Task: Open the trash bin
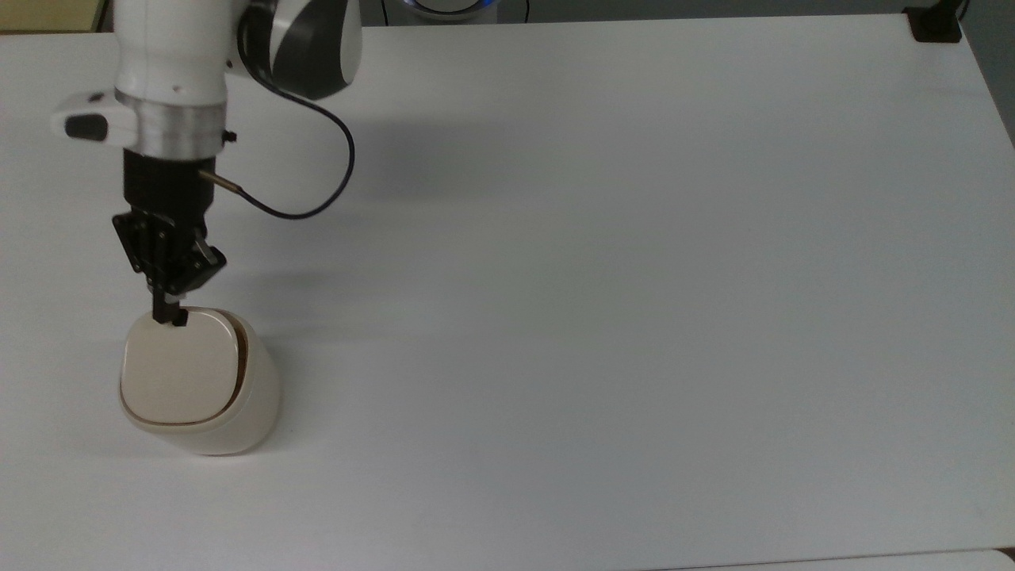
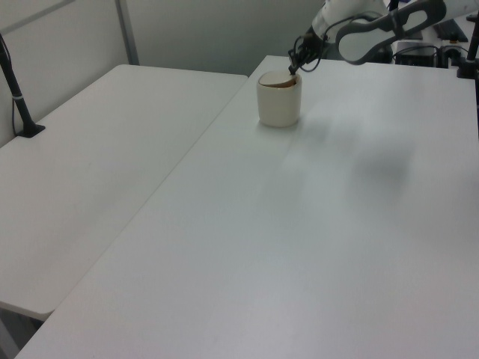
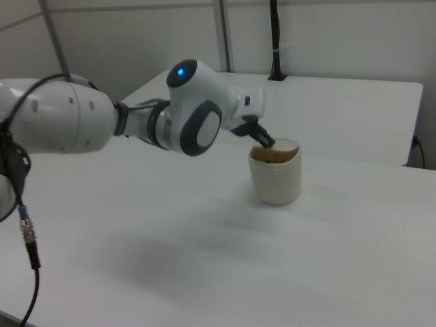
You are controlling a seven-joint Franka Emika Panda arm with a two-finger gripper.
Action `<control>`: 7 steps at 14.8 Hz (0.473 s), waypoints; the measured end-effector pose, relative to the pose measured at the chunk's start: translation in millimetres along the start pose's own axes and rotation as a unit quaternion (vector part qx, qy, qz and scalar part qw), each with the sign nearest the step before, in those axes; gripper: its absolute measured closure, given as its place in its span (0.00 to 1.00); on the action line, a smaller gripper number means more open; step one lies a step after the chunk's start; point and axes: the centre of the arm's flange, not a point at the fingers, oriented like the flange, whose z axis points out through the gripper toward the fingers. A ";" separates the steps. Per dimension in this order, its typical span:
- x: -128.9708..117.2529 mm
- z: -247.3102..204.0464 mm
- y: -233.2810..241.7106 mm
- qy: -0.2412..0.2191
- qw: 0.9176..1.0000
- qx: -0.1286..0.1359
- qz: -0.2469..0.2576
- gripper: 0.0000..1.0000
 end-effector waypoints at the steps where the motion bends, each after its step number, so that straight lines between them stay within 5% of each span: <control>1: 8.8 -13.8 -0.3 0.006 1.000 0.004 0.017 0.99; 5: 40.6 -103.1 -15.9 -0.045 0.998 -0.003 0.050 0.99; 7: 35.1 -149.6 -42.9 -0.083 0.996 -0.004 0.034 0.98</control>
